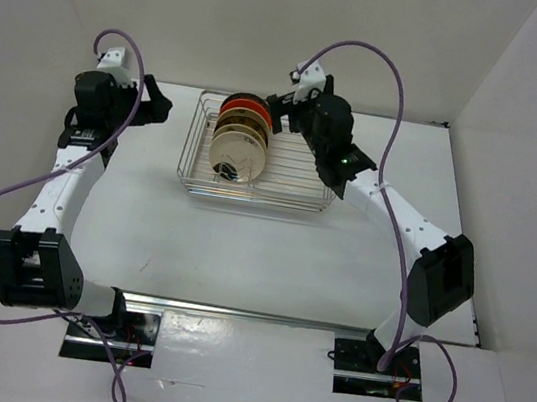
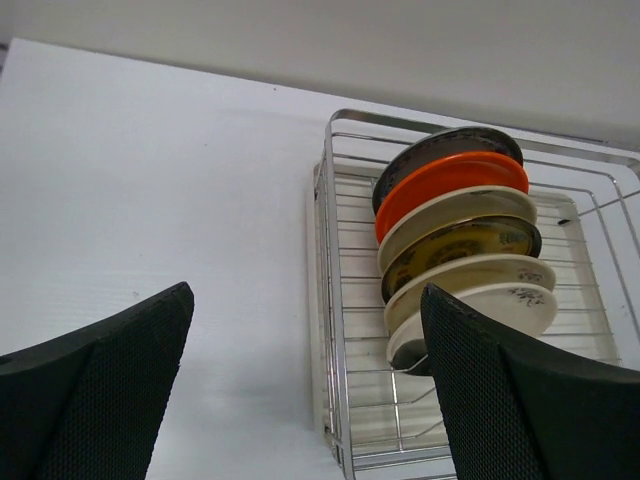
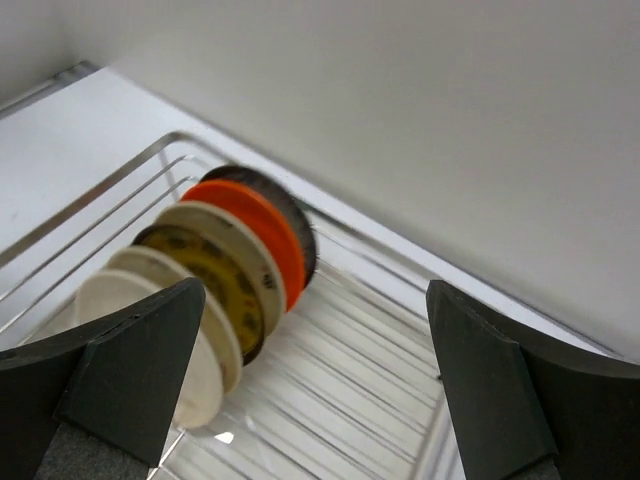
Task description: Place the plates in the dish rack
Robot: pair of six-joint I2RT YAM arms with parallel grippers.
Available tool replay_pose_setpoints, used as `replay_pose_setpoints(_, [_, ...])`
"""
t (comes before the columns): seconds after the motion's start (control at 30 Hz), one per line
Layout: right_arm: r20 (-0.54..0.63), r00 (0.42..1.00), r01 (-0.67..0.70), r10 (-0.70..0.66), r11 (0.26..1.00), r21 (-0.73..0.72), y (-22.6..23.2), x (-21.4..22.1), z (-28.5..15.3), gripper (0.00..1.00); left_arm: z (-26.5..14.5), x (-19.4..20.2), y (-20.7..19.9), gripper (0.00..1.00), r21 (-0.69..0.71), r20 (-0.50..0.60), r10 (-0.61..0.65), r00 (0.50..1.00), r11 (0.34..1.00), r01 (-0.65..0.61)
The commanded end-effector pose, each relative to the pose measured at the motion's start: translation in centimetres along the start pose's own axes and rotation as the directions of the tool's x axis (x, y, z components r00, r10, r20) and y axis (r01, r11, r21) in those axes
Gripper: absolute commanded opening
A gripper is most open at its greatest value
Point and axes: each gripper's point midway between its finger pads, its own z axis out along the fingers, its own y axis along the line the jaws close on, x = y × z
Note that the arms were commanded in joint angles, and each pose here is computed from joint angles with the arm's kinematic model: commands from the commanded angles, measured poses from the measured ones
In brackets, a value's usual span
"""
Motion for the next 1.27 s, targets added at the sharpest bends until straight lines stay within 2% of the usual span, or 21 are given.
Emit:
replay_pose_setpoints(0.0, [-0.025,0.998,-0.05,0.057,0.974,0.22,-5.1,-3.7,-2.4,1.0,-0.4,-1.4,0.2,1.0,-0.097,0.011,0.108,0.994,0.99,-0.107])
replay_pose_setpoints(0.03, [-0.043,0.997,-0.052,0.068,0.95,0.307,-6.9,-3.2,-2.9,1.0,-0.2,-1.1,0.5,1.0,-0.125,-0.007,0.121,0.993,0.985,-0.121])
replay_pose_setpoints(0.17, [-0.039,0.99,-0.098,0.132,0.876,0.472,-12.4,-2.5,-4.3,1.0,-0.4,-1.6,1.9,1.0,-0.246,-0.015,0.187,0.982,0.951,-0.185])
replay_pose_setpoints(0.33, [-0.03,0.986,-0.121,0.166,0.817,0.565,-17.4,-0.7,-7.2,1.0,-0.3,-2.2,1.1,1.0,-0.238,-0.016,0.205,0.979,0.95,-0.203])
replay_pose_setpoints(0.47, [-0.051,0.953,-0.205,0.3,0.759,0.618,-21.9,4.9,-9.5,1.0,1.3,-1.4,0.7,1.0,-0.268,-0.055,0.239,0.969,0.932,-0.245])
replay_pose_setpoints(0.6, [-0.084,0.925,-0.245,0.371,0.749,0.615,-23.3,8.8,-10.4,1.0,1.6,-1.4,1.2,1.0,-0.347,-0.091,0.272,0.958,0.893,-0.287])
replay_pose_setpoints(0.73, [-0.066,0.929,-0.251,0.365,0.749,0.614,-23.3,8.7,-10.5,1.0,2.0,-1.8,0.4,1.0,-0.327,-0.062,0.288,0.956,0.899,-0.292])
replay_pose_setpoints(0.93, [-0.076,0.925,-0.231,0.373,0.708,0.668,-25.1,10.1,-11.2,1.0,1.6,-2.4,-0.2,1.0,-0.308,-0.019,0.3,0.954,0.906,-0.291])
replay_pose_setpoints(1.23, [-0.067,0.926,-0.24,0.372,0.714,0.658,-25.2,9.6,-11.4,1.0,1.8,-2.1,-0.5,1.0,-0.287,0.0,0.301,0.954,0.913,-0.288])
